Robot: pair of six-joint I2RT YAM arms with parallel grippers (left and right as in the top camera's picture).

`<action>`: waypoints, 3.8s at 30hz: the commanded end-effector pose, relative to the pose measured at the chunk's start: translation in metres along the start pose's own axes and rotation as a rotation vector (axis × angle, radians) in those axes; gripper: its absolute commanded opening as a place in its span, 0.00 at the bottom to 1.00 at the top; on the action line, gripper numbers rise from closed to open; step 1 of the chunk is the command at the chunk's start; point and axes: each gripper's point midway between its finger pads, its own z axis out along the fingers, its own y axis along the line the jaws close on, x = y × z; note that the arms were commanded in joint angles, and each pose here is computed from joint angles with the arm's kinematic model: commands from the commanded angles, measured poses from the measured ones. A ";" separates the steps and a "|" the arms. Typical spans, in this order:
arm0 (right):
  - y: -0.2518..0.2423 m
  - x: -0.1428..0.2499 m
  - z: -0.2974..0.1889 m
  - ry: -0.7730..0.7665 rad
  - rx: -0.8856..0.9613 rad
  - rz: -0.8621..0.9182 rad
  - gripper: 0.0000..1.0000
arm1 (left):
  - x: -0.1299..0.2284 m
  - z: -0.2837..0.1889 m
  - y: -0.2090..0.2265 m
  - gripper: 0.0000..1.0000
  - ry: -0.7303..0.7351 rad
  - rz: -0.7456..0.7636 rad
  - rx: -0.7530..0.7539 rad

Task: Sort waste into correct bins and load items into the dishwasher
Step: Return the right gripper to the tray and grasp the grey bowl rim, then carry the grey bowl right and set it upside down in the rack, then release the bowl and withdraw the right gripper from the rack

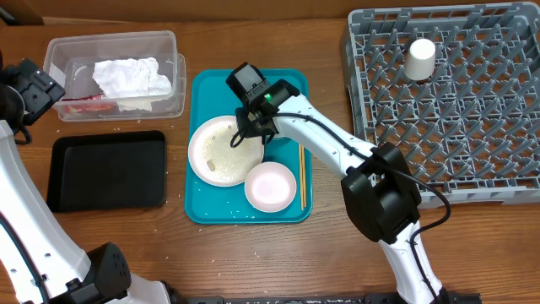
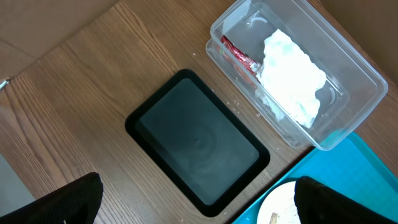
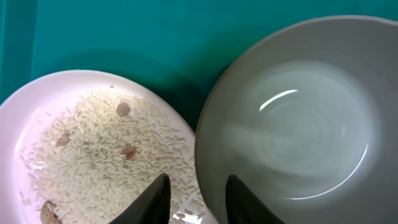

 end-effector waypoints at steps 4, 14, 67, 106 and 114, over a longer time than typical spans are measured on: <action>-0.013 0.005 0.016 0.000 0.051 0.000 0.35 | 0.000 -0.004 0.002 1.00 -0.009 -0.015 0.007; -0.013 0.001 0.012 -0.011 0.053 -0.007 0.12 | 0.000 -0.004 0.002 1.00 -0.009 -0.015 0.006; -0.354 -0.048 -0.211 -0.219 -1.110 0.735 0.04 | 0.000 -0.004 0.002 1.00 -0.009 -0.015 0.007; -0.414 0.030 -0.253 -0.039 0.052 0.916 0.16 | 0.000 -0.004 0.002 1.00 -0.009 -0.015 0.007; -0.407 0.044 -0.183 0.126 0.161 0.898 0.04 | 0.000 -0.004 0.002 1.00 -0.009 -0.015 0.007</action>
